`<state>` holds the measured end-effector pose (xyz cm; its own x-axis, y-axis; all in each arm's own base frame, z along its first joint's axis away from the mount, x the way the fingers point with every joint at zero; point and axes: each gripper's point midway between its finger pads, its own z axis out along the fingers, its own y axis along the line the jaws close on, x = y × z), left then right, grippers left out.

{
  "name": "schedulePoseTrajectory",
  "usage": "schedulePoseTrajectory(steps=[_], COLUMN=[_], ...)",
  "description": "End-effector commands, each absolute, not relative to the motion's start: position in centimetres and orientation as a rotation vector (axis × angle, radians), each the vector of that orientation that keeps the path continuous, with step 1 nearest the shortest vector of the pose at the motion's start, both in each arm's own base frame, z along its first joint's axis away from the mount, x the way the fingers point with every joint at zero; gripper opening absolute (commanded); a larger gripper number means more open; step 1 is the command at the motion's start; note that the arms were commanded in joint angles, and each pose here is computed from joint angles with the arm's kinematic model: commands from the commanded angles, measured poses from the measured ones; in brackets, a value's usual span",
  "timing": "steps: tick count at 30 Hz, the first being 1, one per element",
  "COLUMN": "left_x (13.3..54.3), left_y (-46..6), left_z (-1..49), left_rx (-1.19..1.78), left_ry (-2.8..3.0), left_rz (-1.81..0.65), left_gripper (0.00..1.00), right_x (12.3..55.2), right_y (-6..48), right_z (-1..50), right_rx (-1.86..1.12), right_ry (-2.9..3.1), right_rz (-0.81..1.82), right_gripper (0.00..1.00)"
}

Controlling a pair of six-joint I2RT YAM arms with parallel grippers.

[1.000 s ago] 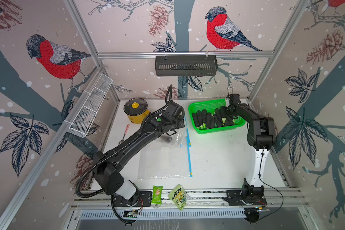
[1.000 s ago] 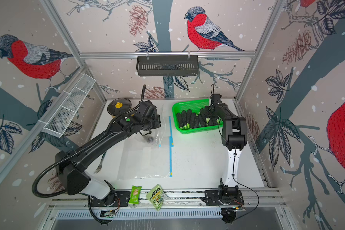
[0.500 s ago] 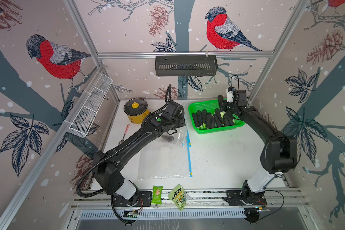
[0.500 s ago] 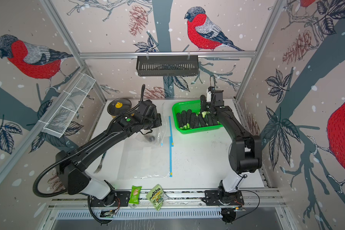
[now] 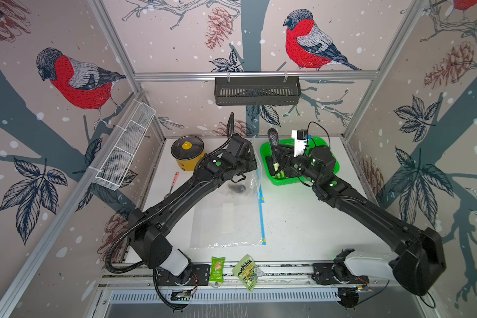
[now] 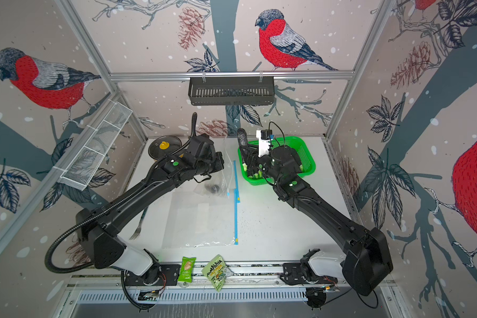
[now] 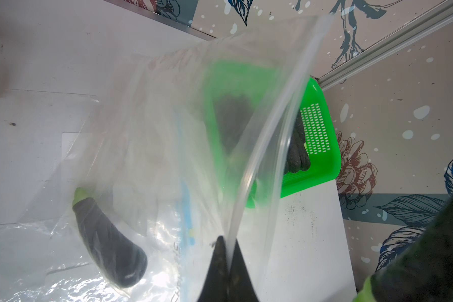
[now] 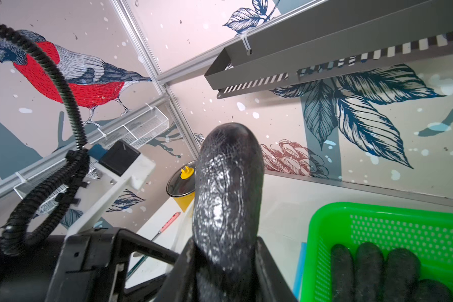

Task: Place the eggplant in a zip-top bag and seal the zipper
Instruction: Place the eggplant in the zipper food storage bag.

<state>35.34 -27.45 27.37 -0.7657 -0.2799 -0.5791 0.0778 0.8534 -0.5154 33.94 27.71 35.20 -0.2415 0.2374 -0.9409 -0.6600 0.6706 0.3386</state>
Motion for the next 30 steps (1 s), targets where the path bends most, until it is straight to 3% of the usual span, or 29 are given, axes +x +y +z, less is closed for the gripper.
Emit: schedulePoseTrajectory(steps=[1,30], left_x=[35.8,35.3], left_y=[-27.6,-25.9], left_z=[29.1,31.3], left_rx=[-0.169,-0.220], left_ry=[2.292,2.225], left_rz=[-0.735,-0.761], left_gripper=[0.00,0.00], right_x=[33.5,32.8], right_y=[27.8,33.1], right_z=[38.1,33.1], right_rx=[-0.290,-0.311], right_ry=[1.467,1.461], right_rz=[0.905,0.941], right_gripper=[0.25,0.23])
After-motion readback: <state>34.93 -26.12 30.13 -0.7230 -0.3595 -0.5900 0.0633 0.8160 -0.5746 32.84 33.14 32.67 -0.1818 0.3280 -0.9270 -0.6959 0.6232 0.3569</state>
